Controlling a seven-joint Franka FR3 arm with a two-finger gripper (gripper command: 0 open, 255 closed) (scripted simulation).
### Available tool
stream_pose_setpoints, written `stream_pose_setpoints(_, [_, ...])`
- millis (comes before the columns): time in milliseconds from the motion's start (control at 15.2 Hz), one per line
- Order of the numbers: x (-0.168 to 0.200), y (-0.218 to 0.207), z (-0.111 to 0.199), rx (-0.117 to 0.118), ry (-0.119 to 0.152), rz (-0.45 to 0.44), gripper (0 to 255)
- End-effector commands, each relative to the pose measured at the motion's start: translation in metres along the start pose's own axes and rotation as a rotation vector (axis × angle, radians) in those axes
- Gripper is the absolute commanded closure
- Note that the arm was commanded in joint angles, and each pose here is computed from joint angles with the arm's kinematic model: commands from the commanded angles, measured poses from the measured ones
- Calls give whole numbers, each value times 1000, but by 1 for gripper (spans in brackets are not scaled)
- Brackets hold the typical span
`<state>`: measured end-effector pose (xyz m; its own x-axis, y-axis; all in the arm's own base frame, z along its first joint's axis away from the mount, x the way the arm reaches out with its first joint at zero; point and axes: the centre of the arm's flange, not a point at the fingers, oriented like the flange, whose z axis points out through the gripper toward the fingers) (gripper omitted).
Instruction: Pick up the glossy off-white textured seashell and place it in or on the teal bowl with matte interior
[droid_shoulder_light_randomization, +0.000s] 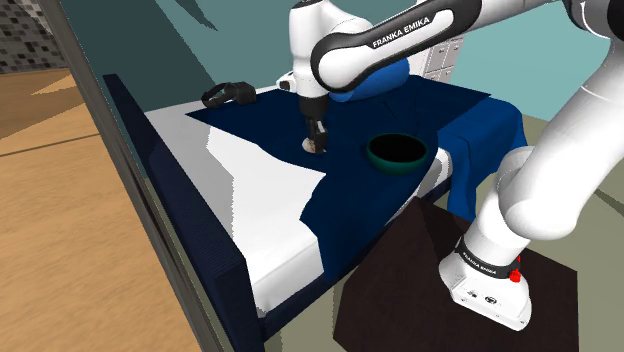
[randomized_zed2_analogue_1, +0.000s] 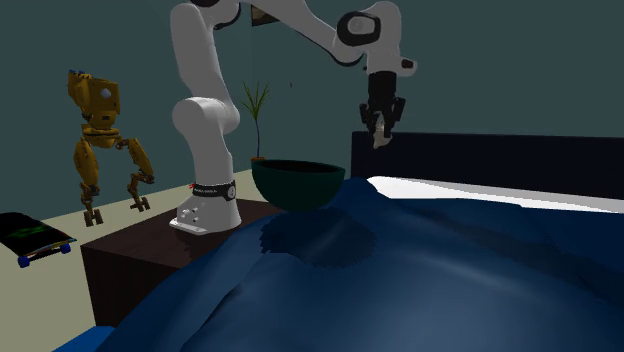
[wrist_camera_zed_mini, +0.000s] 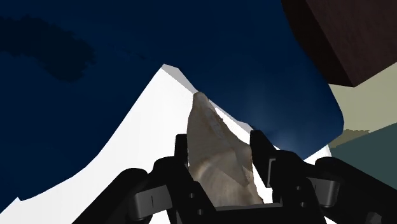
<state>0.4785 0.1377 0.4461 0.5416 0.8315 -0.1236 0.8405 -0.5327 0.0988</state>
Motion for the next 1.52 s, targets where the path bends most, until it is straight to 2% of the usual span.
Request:
stream_pose_setpoints(0, [-1,1,-11,0,0,0,255])
stream_pose_setpoints(462, [-5,4,-43,0,0,0,255])
stream_pose_setpoints(1452, [-201,18,-19,0,0,0,255])
